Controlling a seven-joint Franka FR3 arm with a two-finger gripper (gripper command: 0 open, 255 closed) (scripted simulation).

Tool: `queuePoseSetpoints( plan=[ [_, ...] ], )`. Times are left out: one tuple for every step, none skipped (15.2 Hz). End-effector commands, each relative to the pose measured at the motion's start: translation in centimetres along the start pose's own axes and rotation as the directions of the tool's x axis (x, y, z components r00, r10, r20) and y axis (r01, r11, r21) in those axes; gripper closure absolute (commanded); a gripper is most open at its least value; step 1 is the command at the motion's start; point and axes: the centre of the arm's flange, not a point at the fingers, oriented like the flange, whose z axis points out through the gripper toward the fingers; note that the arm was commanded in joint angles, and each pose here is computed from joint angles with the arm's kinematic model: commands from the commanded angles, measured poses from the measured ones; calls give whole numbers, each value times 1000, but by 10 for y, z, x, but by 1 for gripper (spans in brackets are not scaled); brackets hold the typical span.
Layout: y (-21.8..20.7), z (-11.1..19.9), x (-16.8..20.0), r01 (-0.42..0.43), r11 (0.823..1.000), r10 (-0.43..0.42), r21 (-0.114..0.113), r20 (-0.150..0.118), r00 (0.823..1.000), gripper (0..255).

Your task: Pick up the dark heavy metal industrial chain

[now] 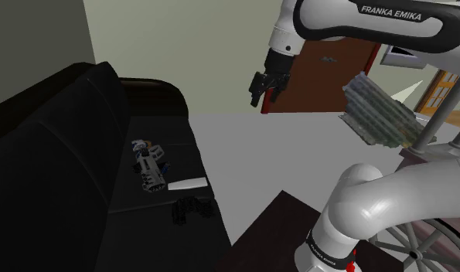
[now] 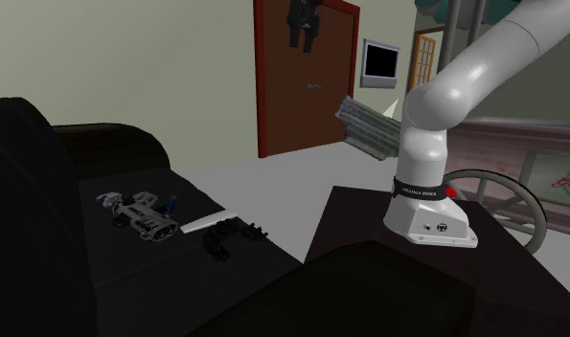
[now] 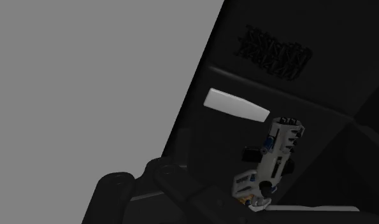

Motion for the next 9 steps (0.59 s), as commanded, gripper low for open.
queuePoseSetpoints(
  plan=[
    [0, 0, 0, 0, 1000, 0, 0, 0, 1000, 0],
    [-1, 13, 2, 17, 1000, -17, 2, 3, 1000, 0],
    [-1, 26, 4, 33, 999, -33, 4, 7, 999, 0],
    [-2, 39, 6, 50, 999, -50, 7, 10, 999, 0],
    [-3, 52, 8, 66, 998, -66, 9, 13, 998, 0],
    [-4, 65, 10, 83, 997, -83, 11, 17, 996, 0],
    [-5, 79, 12, 99, 995, -99, 14, 20, 995, 0],
    [-6, 92, 13, 116, 993, -116, 16, 23, 993, 0],
    [-7, 105, 15, 132, 991, -132, 18, 26, 991, 0]
  ],
)
